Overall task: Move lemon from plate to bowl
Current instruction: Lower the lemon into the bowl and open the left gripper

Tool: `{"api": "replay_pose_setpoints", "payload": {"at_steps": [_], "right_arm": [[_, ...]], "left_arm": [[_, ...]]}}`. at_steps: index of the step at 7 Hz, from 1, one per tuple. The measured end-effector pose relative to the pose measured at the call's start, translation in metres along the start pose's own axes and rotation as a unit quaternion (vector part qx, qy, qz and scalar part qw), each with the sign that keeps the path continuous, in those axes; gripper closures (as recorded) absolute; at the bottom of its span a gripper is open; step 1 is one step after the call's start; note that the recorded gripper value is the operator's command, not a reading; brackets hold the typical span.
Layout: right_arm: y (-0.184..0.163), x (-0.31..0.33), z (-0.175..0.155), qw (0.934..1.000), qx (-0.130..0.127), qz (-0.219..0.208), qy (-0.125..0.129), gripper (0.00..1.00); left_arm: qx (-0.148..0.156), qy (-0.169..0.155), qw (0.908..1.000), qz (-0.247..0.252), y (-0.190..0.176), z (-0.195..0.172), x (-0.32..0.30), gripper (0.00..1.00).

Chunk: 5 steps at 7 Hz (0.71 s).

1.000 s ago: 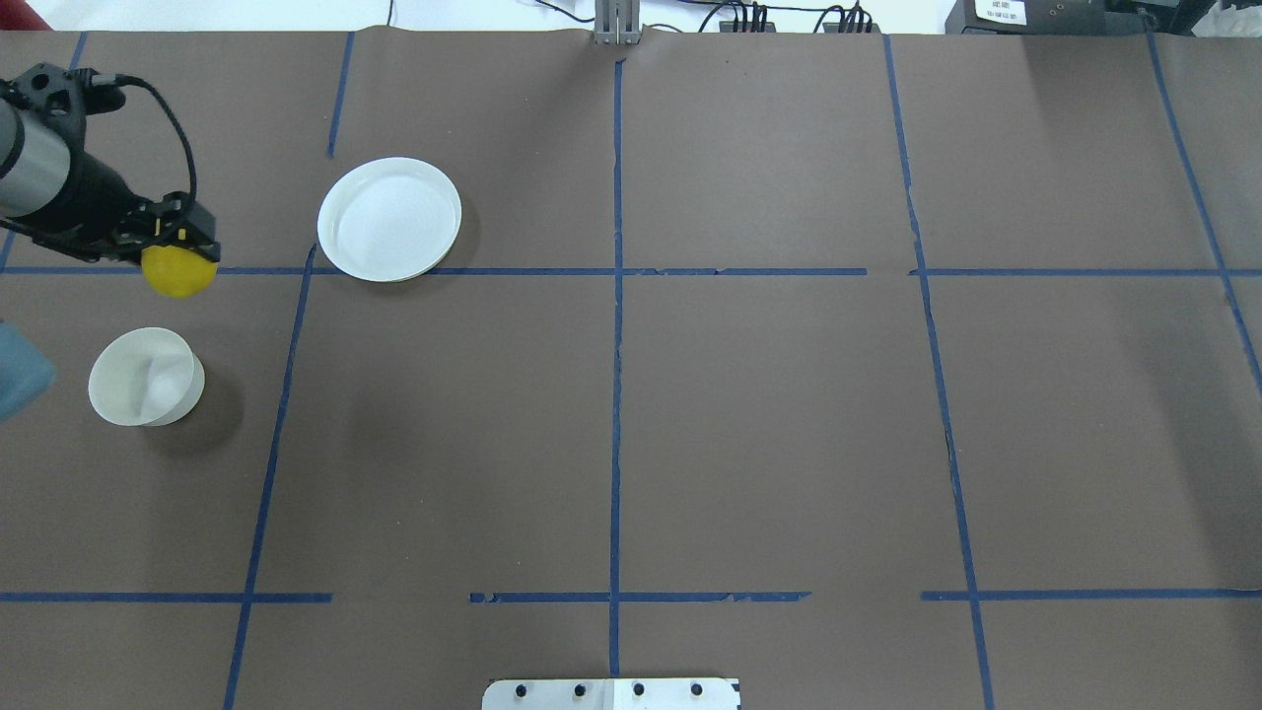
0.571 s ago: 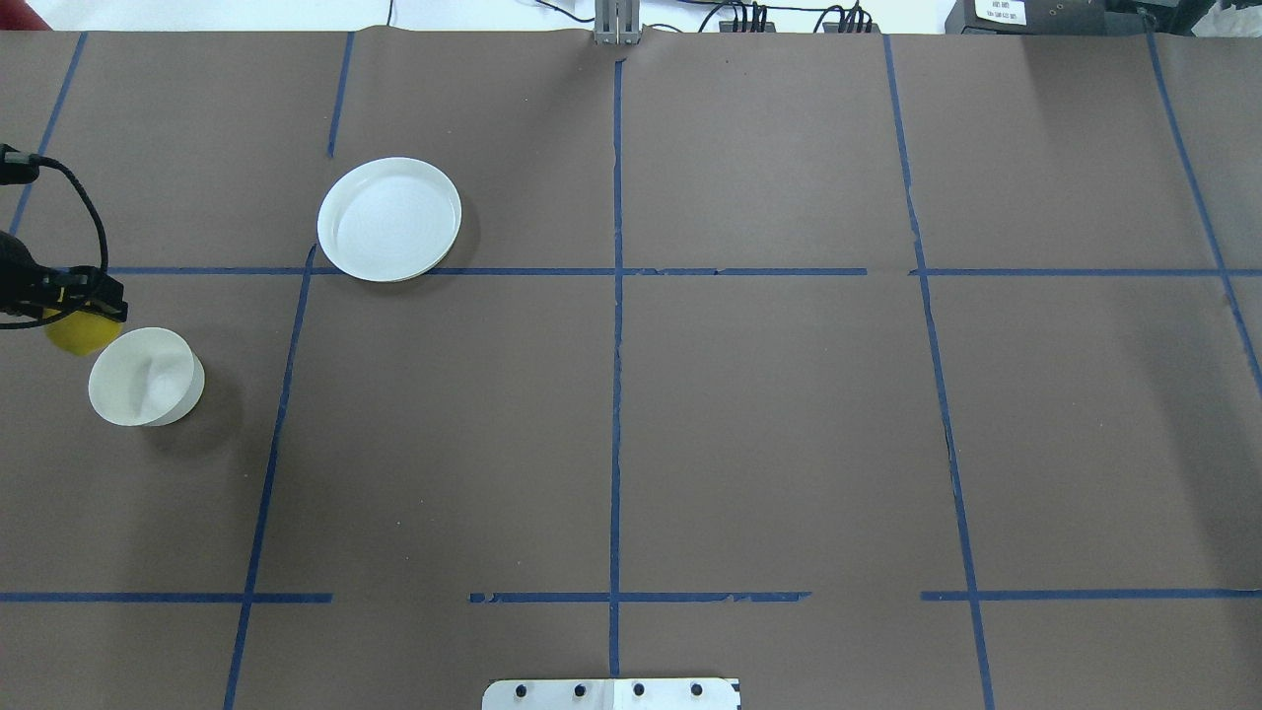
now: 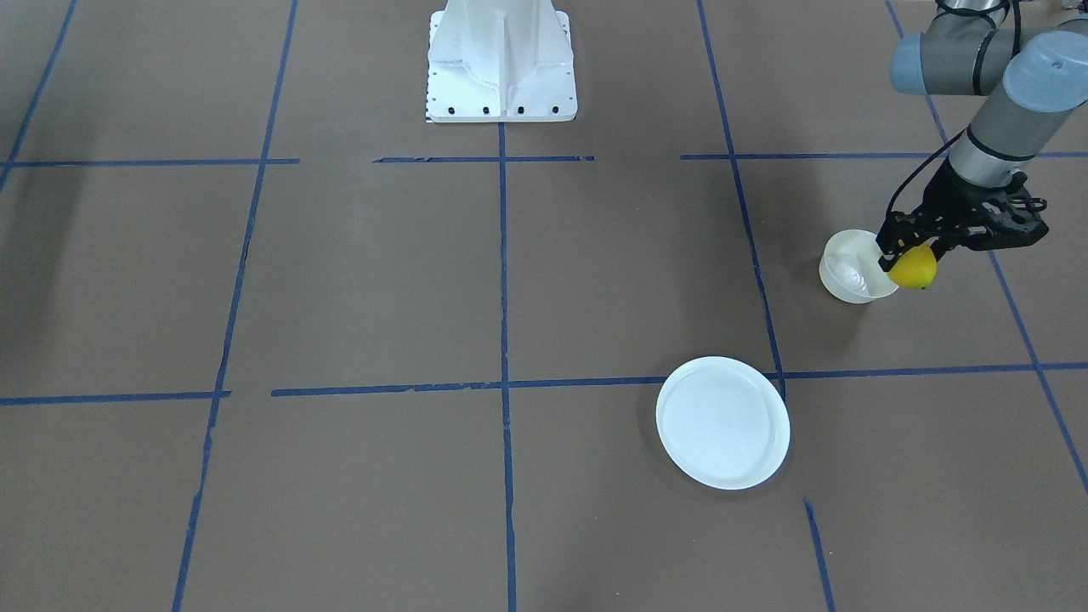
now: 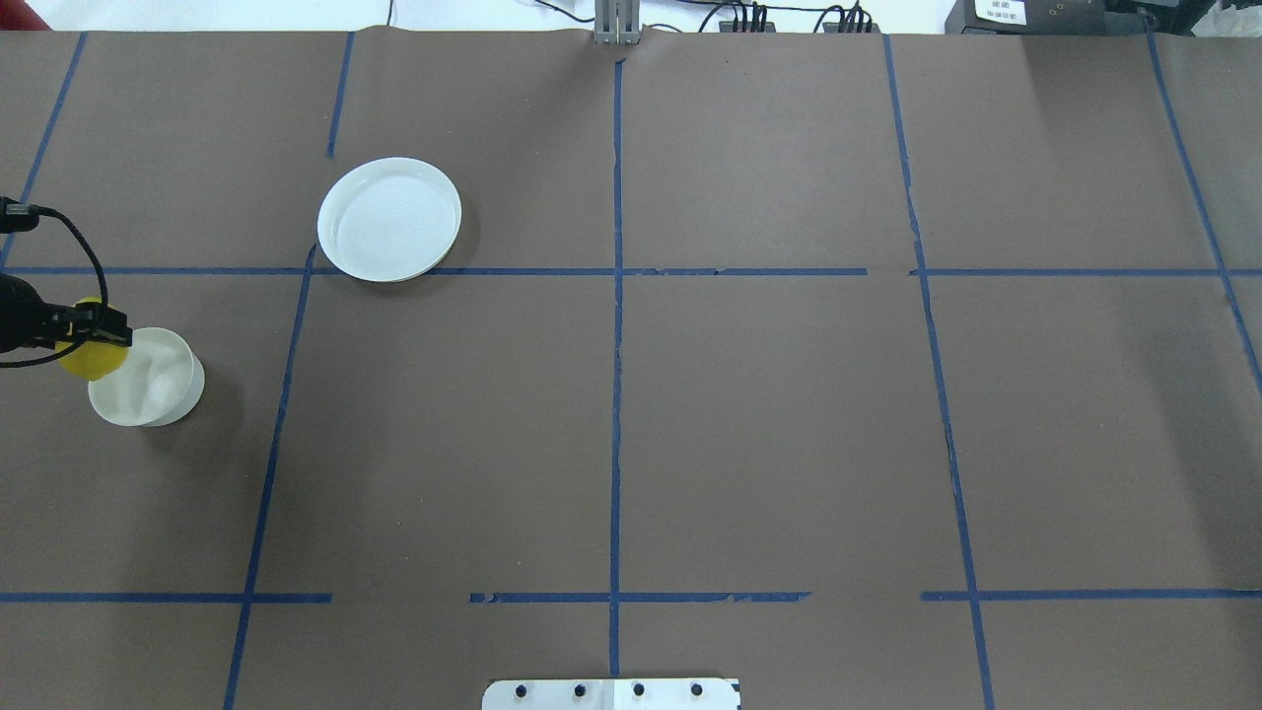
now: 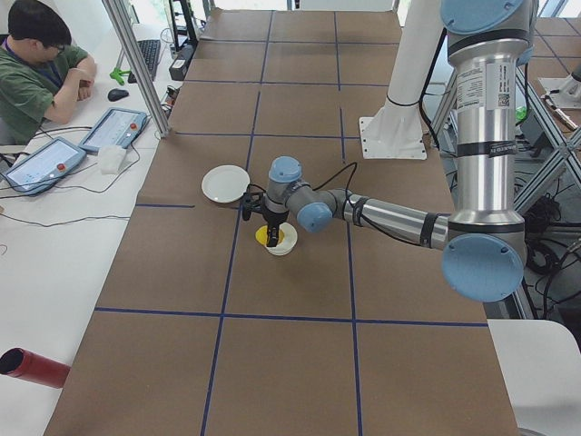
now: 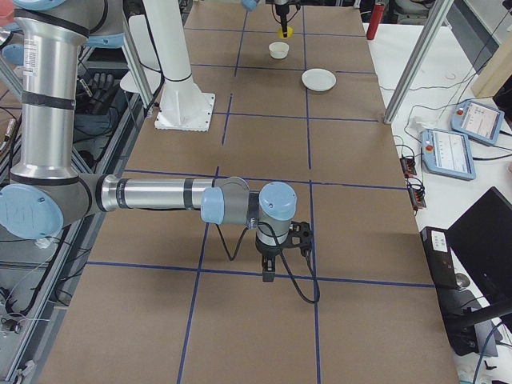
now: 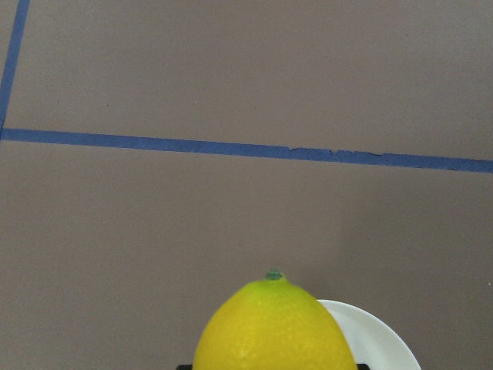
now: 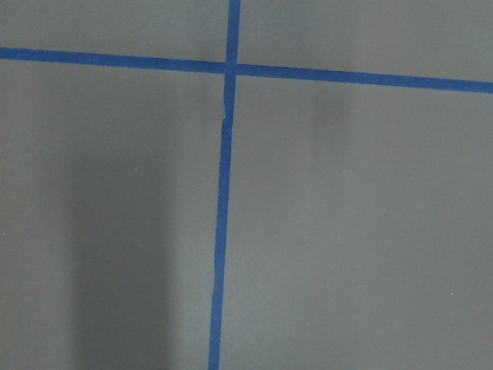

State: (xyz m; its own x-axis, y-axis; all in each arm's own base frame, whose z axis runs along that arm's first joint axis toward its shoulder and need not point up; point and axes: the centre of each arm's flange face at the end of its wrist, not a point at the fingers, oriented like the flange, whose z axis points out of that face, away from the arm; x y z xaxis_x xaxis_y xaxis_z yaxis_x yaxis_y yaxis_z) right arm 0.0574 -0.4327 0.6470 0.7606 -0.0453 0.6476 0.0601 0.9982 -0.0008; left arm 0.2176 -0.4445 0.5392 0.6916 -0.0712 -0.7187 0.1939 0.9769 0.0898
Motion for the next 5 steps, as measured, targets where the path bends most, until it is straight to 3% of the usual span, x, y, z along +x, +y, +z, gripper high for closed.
{"api": "replay_pose_setpoints", "payload": {"at_steps": [2, 3, 4, 5], "right_arm": [[0.000, 0.000, 0.000, 1.0000, 0.000, 0.000, 0.000, 0.00], [0.000, 0.000, 0.000, 1.0000, 0.000, 0.000, 0.000, 0.00], [0.000, 0.000, 0.000, 1.0000, 0.000, 0.000, 0.000, 0.00], [0.000, 0.000, 0.000, 1.0000, 0.000, 0.000, 0.000, 0.00]], "left_arm": [[-0.013, 0.008, 0.9999, 0.008, 0.010, 0.009, 0.008, 1.00], [-0.021, 0.010, 0.9997, 0.011, 0.015, 0.013, 0.012, 0.86], [-0.028, 0.011, 0.9994, 0.014, 0.019, 0.016, 0.014, 0.52], [-0.034, 0.011, 0.9992, 0.017, 0.022, 0.019, 0.017, 0.12]]}}
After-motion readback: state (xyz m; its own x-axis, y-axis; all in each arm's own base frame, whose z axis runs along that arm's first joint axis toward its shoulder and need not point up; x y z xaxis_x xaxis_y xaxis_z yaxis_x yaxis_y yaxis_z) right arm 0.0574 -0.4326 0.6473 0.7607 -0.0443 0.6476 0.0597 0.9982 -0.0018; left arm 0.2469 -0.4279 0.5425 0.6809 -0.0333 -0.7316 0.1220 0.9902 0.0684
